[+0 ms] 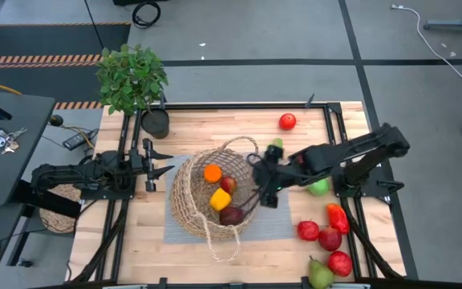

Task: Build produce basket
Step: Put the red apple in the basket

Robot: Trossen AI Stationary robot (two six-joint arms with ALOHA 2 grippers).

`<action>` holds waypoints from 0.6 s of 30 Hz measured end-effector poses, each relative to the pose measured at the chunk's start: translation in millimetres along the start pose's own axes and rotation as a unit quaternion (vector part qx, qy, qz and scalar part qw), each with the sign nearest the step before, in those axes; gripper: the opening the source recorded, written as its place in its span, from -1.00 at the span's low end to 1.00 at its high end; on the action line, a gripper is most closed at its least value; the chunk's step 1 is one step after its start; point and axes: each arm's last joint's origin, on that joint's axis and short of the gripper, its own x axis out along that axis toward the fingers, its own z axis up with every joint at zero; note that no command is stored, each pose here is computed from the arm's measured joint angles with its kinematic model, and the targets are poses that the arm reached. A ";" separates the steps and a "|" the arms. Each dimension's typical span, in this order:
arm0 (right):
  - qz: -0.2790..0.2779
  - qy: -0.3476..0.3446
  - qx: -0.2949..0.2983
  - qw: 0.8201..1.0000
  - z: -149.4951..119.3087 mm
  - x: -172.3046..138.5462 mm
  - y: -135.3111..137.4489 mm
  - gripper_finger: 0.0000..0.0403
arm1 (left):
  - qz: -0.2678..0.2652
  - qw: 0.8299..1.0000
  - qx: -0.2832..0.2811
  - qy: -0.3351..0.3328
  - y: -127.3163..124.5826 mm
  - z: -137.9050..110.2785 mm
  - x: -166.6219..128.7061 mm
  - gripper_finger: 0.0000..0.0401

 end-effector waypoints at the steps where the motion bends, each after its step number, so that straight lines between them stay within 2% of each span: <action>1: -0.014 -0.002 0.007 1.000 -3.9 -5.0 -5.7 0.92 | 0.000 1.000 0.000 0.000 0.0 0.0 0.0 -0.20; 9: -0.113 -0.008 0.113 0.987 -42.6 -14.6 -53.0 0.92 | 0.000 1.000 0.000 0.000 0.0 0.0 0.0 -0.20; 15: -0.183 0.020 0.210 0.960 -66.0 11.7 -80.9 0.92 | 0.000 1.000 0.000 0.000 0.0 0.0 0.0 -0.20; 18: -0.207 0.058 0.246 0.945 -76.3 32.4 -94.7 0.92 | 0.000 1.000 0.000 0.000 0.0 0.0 0.0 -0.20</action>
